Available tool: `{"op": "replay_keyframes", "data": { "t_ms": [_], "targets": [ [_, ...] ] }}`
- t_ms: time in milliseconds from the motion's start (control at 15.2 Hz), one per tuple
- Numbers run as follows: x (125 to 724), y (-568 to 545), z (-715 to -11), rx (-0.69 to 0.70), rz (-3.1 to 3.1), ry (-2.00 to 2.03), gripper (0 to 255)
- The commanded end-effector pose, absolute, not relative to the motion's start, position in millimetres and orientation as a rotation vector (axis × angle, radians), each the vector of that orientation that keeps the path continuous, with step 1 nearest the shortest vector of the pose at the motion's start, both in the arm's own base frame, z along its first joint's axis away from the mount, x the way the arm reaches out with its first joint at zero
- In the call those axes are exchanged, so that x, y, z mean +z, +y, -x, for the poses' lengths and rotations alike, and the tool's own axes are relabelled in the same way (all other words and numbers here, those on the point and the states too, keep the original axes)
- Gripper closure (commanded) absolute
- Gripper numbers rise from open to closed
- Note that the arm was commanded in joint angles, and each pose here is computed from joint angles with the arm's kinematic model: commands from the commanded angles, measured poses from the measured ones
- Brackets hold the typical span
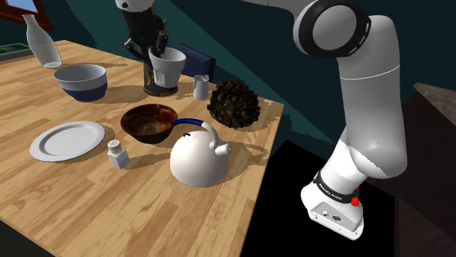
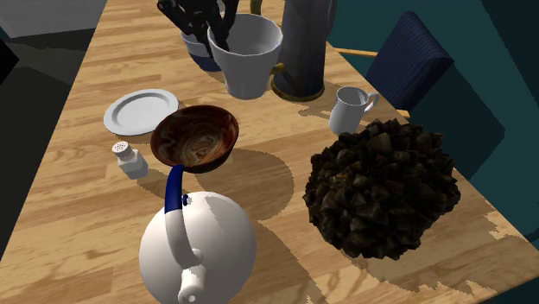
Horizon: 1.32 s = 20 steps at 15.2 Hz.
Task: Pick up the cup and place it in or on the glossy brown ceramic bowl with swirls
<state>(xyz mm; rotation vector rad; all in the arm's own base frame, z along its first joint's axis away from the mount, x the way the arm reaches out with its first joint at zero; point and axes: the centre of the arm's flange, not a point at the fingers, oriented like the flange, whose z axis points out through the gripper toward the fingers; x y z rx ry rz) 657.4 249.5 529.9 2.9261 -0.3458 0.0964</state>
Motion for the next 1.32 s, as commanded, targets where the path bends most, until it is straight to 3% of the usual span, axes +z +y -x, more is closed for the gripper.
{"op": "replay_keyframes", "data": {
  "t_ms": [0, 528, 1254],
  "targets": [
    [532.5, 273.6, -647.8, 0.097, -2.925, -0.348, 255],
    [544.4, 371.9, -615.8, 0.097, -2.925, -0.348, 255],
    [486.3, 371.9, -615.8, 0.097, -2.925, -0.348, 255]
  ]
}}
